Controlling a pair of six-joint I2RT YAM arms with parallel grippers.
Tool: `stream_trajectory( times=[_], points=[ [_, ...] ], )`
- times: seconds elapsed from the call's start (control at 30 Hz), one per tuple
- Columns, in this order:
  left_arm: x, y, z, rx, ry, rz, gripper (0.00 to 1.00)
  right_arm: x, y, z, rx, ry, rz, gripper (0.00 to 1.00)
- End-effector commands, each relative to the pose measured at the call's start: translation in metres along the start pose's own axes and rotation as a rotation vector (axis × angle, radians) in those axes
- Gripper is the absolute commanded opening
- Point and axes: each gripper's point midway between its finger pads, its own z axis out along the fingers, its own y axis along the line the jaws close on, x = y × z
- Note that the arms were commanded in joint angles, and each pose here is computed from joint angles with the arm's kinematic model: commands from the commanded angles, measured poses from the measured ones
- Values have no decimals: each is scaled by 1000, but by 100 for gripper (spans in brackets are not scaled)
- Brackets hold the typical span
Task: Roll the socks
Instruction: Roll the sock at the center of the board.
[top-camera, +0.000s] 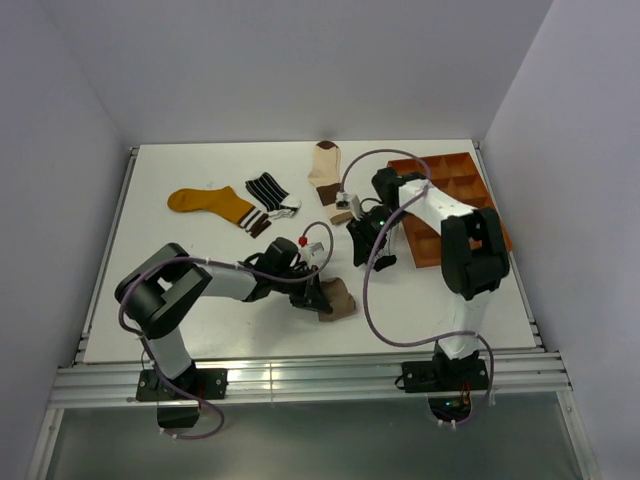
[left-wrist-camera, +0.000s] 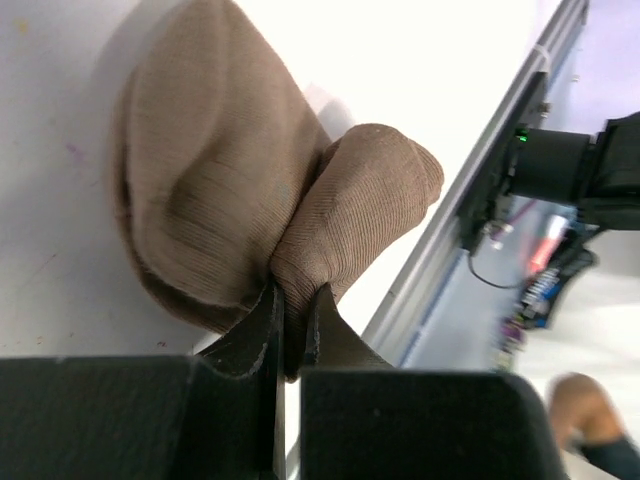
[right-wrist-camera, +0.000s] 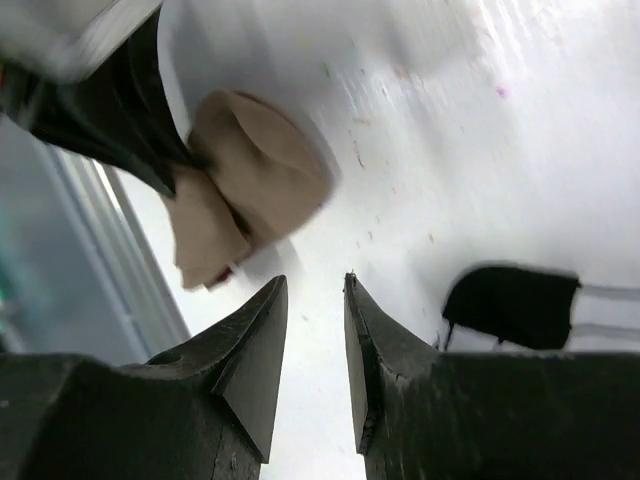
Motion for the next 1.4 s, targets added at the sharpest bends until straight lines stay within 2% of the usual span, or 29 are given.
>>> stream_trajectory(
  times=[0.0,0.03,0.07,0.13,0.17,0.2,0.23,0.27,0.33,0.47,0.63,0.93,1.37],
  points=[
    [48,35,-9,-96,191,-211,0,-12,1,-21,122,-109,-151,37],
    [45,35,-9,-91,193,-240,0,-22,-5,-27,190,-160,-223,37],
    [42,36,-10,-85,190,-262,0,-10,-2,-31,251,-158,-253,37],
    [40,32,-9,-63,215,-301,0,-16,1,-33,341,-185,-388,37],
    [43,34,-11,-78,234,-329,0,1,3,-23,356,-163,-405,38],
    [43,32,-11,-71,246,-355,0,-2,11,-35,430,-185,-487,40],
    [42,30,-9,-66,254,-370,0,-8,18,-30,453,-200,-567,41],
    [43,31,-9,-73,263,-397,0,6,22,-20,458,-185,-589,43],
    [45,32,-7,-72,292,-449,0,1,36,-24,512,-219,-697,47],
    [49,37,-6,-116,332,-505,0,15,65,7,478,-199,-844,51],
    [45,36,-5,-129,335,-552,0,25,87,26,461,-188,-958,52],
    [37,36,-1,-146,349,-558,0,58,106,63,443,-80,-1098,55],
    [39,36,-3,-138,363,-536,0,53,83,81,558,5,-1133,56]
  ],
)
